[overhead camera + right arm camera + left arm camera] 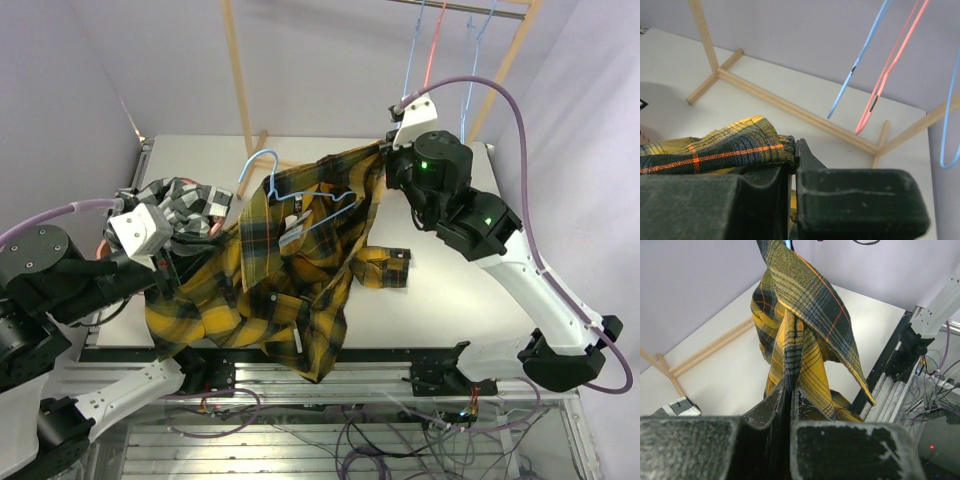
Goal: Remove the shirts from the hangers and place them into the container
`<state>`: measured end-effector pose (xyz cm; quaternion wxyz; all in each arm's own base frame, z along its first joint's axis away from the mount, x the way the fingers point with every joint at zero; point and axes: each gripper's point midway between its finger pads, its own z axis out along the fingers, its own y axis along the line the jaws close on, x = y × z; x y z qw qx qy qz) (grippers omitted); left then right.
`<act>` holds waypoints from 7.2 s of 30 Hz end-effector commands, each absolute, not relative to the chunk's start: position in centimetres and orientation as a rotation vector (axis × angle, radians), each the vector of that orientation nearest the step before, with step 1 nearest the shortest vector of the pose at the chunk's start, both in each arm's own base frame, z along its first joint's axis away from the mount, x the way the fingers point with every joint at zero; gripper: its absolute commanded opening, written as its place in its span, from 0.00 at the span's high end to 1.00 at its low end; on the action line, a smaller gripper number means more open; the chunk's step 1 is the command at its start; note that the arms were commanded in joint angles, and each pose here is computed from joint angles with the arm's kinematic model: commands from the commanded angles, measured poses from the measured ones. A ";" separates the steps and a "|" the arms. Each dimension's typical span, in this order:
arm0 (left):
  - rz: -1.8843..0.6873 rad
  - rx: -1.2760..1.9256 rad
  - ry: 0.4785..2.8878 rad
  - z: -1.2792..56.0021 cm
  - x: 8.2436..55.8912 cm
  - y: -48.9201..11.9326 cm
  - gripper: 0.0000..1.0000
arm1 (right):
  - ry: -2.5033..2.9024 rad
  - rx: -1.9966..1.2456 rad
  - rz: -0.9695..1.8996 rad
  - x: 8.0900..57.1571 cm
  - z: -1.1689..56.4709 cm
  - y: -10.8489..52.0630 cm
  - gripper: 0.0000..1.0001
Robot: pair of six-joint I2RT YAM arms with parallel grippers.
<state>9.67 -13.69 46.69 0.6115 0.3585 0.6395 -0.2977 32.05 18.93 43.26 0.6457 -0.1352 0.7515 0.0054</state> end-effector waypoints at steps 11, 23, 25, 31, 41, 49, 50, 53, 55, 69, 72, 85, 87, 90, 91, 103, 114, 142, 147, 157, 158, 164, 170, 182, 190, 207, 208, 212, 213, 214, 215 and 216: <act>-0.875 0.836 1.189 52.3 4.4 -13.2 0.93 | 1.619 -0.565 0.495 27.9 47.3 22.8 1.00; -0.892 0.833 1.188 52.3 5.3 -14.3 0.93 | 1.752 -0.536 0.411 27.9 44.5 21.1 0.49; -0.876 0.809 1.201 52.3 5.7 -14.1 0.93 | 1.719 -0.479 0.378 27.4 45.5 19.5 0.46; -0.849 0.765 1.210 52.7 6.3 -13.6 0.93 | 1.593 -0.518 0.510 22.9 47.7 18.3 0.44; -0.832 0.738 1.214 52.8 7.2 -13.7 0.93 | 1.646 -0.627 0.678 17.7 41.8 18.2 0.46; -0.850 0.737 1.206 52.7 7.0 -13.9 0.93 | 1.603 -0.589 0.846 18.6 36.7 21.5 0.49; -0.851 0.738 1.207 52.7 7.1 -14.0 0.93 | 1.593 -0.582 0.841 18.9 36.6 21.6 0.49; -0.852 0.743 1.213 52.5 7.3 -14.2 0.93 | 1.543 -0.570 0.852 19.2 37.2 21.9 0.48; -0.859 0.744 1.214 52.4 7.3 -14.4 0.93 | 1.541 -0.587 0.876 19.2 36.4 22.5 0.47; -0.886 0.745 1.201 52.4 7.0 -14.6 0.93 | 1.514 -0.459 0.879 21.8 35.0 23.2 0.35; -0.886 0.741 1.201 52.2 6.9 -14.5 0.93 | 1.474 -0.397 0.884 22.1 35.0 22.7 0.39; -0.909 0.742 1.209 51.7 7.3 -15.2 0.93 | 1.387 -0.350 0.898 22.9 36.3 23.0 0.33; -0.917 0.749 1.208 51.7 7.4 -15.5 0.93 | 1.388 -0.356 0.894 23.2 36.6 23.3 0.31; -0.926 0.758 1.206 51.7 7.6 -15.9 0.93 | 1.403 -0.347 0.869 24.1 36.5 23.5 0.33; -0.927 0.759 1.205 51.8 7.7 -16.0 0.93 | 1.400 -0.348 0.863 24.2 36.5 23.6 0.35; -0.919 0.754 1.237 51.0 8.6 -16.5 0.93 | 1.375 -0.248 0.759 25.3 37.6 21.4 1.00; -0.892 0.758 1.294 49.9 8.1 -15.5 0.93 | 1.322 -0.196 0.556 23.9 45.6 15.9 1.00; -0.824 0.843 1.340 47.9 11.2 -17.9 0.93 | 1.637 -0.615 0.493 18.0 45.2 15.0 0.56; -0.748 0.805 1.398 47.2 13.3 -17.9 0.93 | 1.647 -0.572 0.470 17.5 45.3 13.7 0.57; -0.618 0.723 1.423 47.2 14.2 -15.4 0.93 | 1.865 -0.458 0.149 21.6 38.4 10.9 0.57; -0.621 0.727 1.419 47.3 14.0 -15.3 0.93 | 1.877 -0.446 0.116 21.9 38.0 10.6 0.57; -0.652 0.816 1.435 46.1 12.5 -15.5 0.93 | 1.854 -0.608 0.285 20.8 38.0 13.8 0.57; -0.644 0.890 1.462 44.4 11.5 -15.2 0.93 | 1.683 -0.932 0.691 15.3 41.6 19.3 0.56; -0.931 1.125 1.382 42.8 6.9 -18.4 0.93 | 1.563 -1.208 0.938 11.5 41.0 22.4 0.52; -0.973 1.133 1.329 43.7 5.8 -18.3 0.93 | 1.550 -1.278 0.992 11.0 40.0 23.2 0.53; -0.689 0.796 1.541 40.4 14.9 -17.8 0.81 | 1.690 -1.047 0.813 15.2 38.9 22.2 1.00; -0.643 0.752 1.578 39.5 16.2 -17.7 0.75 | 1.714 -1.003 0.764 16.2 38.8 21.8 1.00; -0.503 0.676 1.702 36.4 20.4 -17.9 0.58 | 1.811 -0.913 0.633 18.6 38.0 20.8 1.00; -0.472 0.665 1.736 35.6 21.2 -18.0 0.56 | 1.836 -0.912 0.619 18.8 37.8 20.8 1.00; -0.437 0.648 1.769 35.0 22.1 -17.9 0.54 | 1.864 -0.913 0.608 18.9 37.4 20.7 1.00; -0.396 0.626 1.803 34.3 22.9 -17.8 0.50 | 1.896 -0.906 0.589 19.1 37.1 20.4 1.00; -0.358 0.609 1.828 33.8 23.6 -17.6 0.47 | 1.929 -0.891 0.567 19.3 36.8 20.1 1.00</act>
